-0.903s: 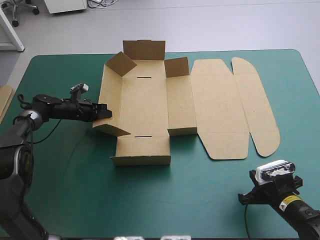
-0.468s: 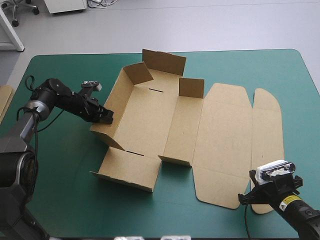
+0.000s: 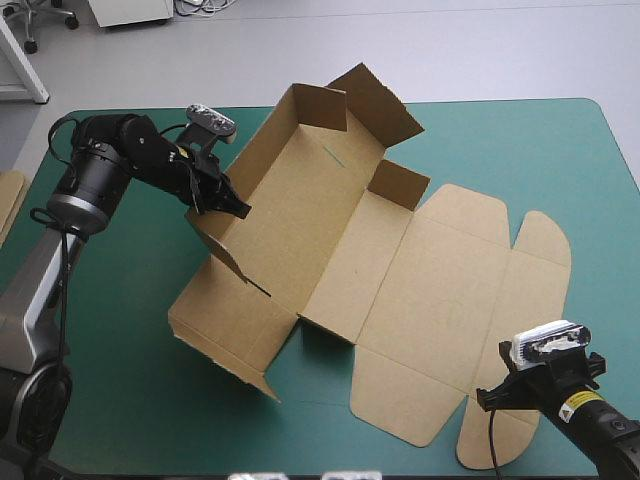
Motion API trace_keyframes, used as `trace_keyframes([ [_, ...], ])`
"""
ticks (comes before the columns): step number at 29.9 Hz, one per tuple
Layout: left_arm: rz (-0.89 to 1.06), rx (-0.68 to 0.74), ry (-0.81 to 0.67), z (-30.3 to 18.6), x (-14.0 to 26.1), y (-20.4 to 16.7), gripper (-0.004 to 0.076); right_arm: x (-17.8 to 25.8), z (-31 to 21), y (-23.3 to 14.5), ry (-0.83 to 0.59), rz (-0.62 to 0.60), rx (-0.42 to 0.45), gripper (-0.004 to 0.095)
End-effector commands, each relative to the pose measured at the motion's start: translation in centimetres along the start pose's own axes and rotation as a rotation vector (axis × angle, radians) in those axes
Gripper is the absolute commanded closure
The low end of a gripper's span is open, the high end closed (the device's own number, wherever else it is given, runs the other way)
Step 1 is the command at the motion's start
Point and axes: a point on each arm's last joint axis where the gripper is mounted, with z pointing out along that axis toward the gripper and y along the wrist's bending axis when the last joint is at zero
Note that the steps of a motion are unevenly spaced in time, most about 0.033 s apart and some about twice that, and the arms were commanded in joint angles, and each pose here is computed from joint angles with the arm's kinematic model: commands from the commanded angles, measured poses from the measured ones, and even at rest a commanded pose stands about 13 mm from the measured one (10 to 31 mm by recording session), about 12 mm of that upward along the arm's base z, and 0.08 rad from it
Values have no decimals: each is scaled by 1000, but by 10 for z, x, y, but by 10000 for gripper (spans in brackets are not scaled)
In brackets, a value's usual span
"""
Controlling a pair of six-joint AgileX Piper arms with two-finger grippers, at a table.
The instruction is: Fold the box
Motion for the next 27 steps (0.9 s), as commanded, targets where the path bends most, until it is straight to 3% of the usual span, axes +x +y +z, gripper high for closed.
trace_keyframes([
  [1,135,-164,-76,-41,-17,-23,734,-22,-9,0,-75,-24,8,927],
  [5,274,-296,-36,-44,-25,-44,734,-32,-18,-3,-56,-89,48,926],
  [12,473,-362,-41,-43,-34,-91,734,-47,-34,-4,-35,-105,72,926],
  [17,594,-402,-129,-47,-40,-117,734,-56,-45,-4,-29,-85,77,926],
  [27,685,-645,-205,-44,-6,-127,734,-66,-59,-4,-9,-11,82,926],
])
